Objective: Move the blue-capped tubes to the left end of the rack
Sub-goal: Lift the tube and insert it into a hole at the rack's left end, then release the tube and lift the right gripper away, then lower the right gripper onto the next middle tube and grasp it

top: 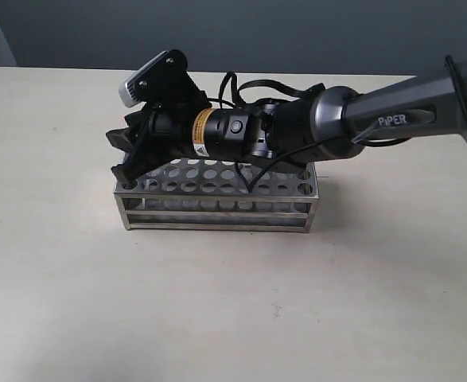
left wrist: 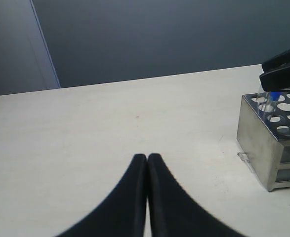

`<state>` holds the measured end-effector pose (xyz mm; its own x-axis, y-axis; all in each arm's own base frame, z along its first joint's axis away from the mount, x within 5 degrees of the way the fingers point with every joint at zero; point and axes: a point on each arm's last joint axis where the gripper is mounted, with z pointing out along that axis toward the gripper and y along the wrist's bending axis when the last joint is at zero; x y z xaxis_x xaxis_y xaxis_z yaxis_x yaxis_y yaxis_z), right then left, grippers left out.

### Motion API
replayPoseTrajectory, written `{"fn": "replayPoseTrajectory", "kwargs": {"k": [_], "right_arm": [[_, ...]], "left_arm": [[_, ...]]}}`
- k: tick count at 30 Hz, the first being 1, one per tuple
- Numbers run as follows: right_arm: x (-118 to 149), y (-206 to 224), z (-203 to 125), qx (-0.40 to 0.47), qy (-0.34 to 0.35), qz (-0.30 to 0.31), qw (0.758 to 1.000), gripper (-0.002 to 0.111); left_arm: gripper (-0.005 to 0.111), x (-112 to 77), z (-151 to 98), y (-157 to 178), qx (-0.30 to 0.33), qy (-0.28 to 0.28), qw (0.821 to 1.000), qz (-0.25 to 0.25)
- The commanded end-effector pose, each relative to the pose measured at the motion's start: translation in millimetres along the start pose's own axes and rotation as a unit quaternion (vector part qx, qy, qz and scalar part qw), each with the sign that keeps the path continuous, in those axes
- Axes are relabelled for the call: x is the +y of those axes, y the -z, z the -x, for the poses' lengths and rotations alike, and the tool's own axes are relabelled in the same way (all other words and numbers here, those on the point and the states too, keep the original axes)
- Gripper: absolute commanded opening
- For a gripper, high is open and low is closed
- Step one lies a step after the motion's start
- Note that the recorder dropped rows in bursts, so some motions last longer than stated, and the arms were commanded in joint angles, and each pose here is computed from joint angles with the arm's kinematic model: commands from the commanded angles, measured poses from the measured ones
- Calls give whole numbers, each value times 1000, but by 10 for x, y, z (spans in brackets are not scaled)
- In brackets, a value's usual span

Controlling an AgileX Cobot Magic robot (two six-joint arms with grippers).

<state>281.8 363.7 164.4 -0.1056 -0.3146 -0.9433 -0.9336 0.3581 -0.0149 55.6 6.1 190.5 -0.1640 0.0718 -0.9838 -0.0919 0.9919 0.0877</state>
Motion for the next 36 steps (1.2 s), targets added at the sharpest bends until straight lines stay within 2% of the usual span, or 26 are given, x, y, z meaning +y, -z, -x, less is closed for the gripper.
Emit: {"fn": "replayPoseTrajectory", "kwargs": {"k": [1, 5, 7, 12, 15, 18, 24, 31, 36], "right_arm": [[5, 108, 239, -24, 12, -5, 1000, 40], [-46, 423, 657, -22, 13, -60, 998, 40], [-99, 639, 875, -22, 36, -92, 995, 40], [-325, 1126, 1091, -45, 39, -144, 988, 40], [-471, 1330, 948, -48, 8, -163, 985, 40], [-574, 1433, 615, -29, -30, -172, 984, 40], [-608, 1517, 6, 34, -67, -173, 982, 40], [-594, 1373, -212, 34, -78, -146, 986, 40], [-645, 1279, -378, 39, -104, -159, 981, 40]], "left_arm": [[1, -1, 17, 7, -7, 1, 1000, -2], [1, -1, 17, 7, -7, 1, 1000, -2], [1, -1, 17, 7, -7, 1, 1000, -2], [1, -1, 17, 7, -7, 1, 1000, -2], [1, -1, 17, 7, -7, 1, 1000, -2], [1, -1, 17, 7, -7, 1, 1000, -2], [1, -1, 17, 7, -7, 1, 1000, -2], [1, -1, 17, 7, -7, 1, 1000, -2], [1, -1, 17, 7, -7, 1, 1000, -2]]}}
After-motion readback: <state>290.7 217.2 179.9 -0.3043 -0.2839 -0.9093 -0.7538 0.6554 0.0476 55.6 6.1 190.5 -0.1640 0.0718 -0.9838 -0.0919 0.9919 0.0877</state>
